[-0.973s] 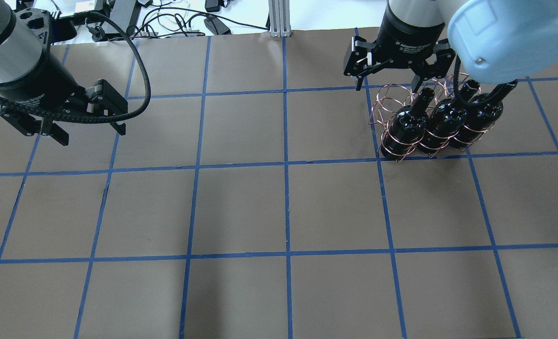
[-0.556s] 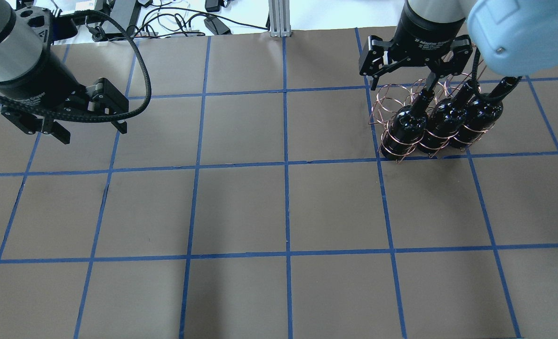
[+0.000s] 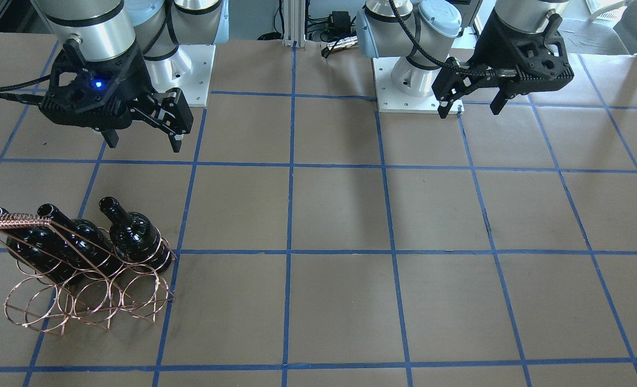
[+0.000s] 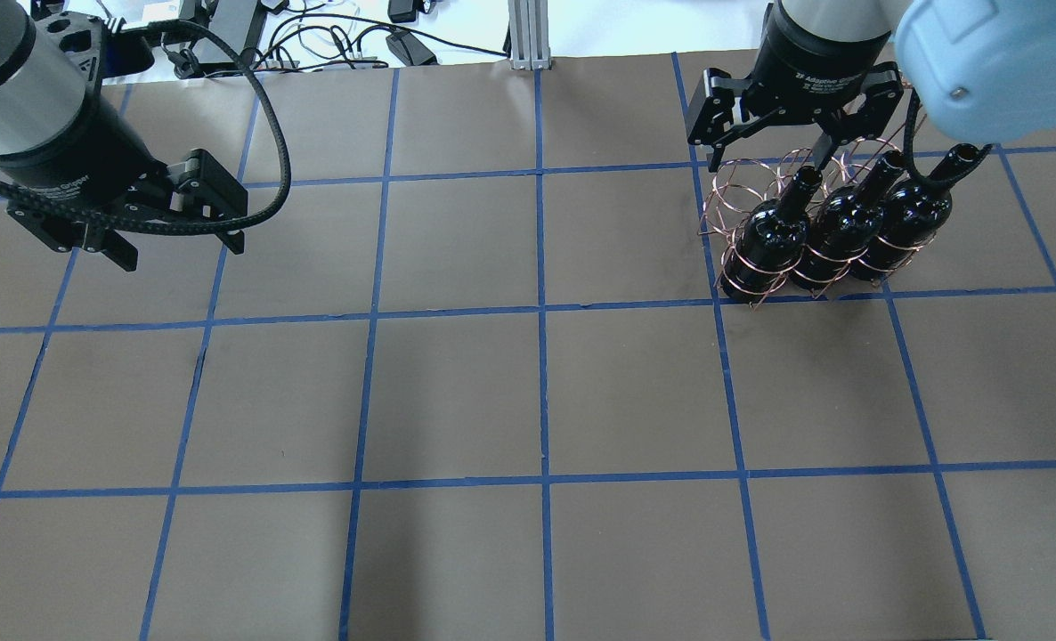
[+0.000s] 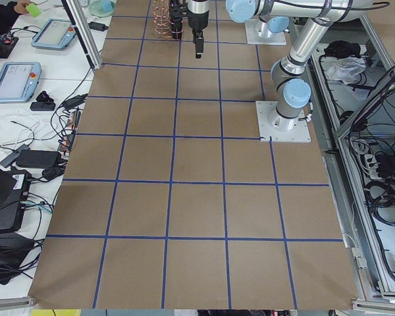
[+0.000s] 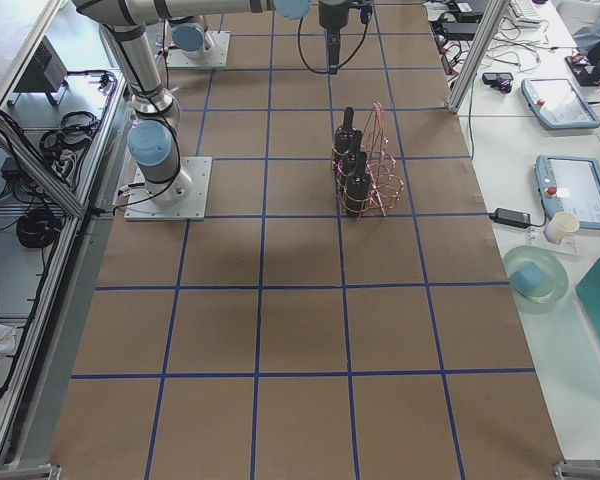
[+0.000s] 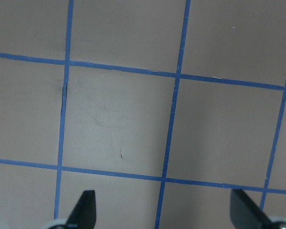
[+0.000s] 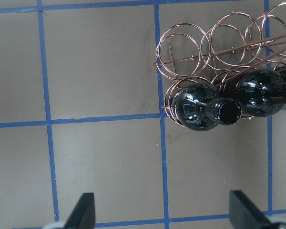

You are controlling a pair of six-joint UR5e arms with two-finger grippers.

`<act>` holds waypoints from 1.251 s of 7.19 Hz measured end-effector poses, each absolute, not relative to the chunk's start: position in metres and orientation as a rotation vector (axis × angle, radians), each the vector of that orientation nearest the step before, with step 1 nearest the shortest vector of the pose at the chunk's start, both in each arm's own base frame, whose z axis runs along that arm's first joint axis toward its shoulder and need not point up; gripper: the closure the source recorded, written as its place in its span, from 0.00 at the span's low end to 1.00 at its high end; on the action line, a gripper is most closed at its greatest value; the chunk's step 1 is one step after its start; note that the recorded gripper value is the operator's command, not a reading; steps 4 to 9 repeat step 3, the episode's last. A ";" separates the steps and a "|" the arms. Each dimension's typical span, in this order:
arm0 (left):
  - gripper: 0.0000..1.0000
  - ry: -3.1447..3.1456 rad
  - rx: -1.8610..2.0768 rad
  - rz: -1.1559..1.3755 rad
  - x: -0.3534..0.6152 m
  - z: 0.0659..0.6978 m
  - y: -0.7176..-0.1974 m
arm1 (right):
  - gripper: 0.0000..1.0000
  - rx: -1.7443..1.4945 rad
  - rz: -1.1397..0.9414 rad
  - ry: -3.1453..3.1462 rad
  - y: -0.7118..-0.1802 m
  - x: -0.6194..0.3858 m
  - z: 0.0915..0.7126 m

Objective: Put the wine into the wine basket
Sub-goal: 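Open the right gripper and raise it above the rack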

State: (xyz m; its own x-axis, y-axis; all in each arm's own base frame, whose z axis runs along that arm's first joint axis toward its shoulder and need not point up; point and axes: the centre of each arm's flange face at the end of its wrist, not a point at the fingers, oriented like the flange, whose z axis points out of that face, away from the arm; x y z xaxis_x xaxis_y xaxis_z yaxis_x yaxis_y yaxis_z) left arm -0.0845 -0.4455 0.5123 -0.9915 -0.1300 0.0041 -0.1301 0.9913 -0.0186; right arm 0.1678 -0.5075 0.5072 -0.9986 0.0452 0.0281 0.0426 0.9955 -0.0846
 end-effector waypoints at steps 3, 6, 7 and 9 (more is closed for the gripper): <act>0.00 -3.135 0.199 0.032 -0.085 0.513 -0.445 | 0.00 -0.060 0.132 -3.103 -0.508 0.166 0.507; 0.00 -3.135 0.199 0.032 -0.085 0.513 -0.445 | 0.00 -0.060 0.132 -3.103 -0.508 0.166 0.507; 0.00 -3.135 0.199 0.032 -0.085 0.513 -0.445 | 0.00 -0.060 0.132 -3.103 -0.508 0.166 0.507; 0.00 -3.135 0.199 0.032 -0.085 0.513 -0.445 | 0.00 -0.060 0.132 -3.103 -0.508 0.166 0.507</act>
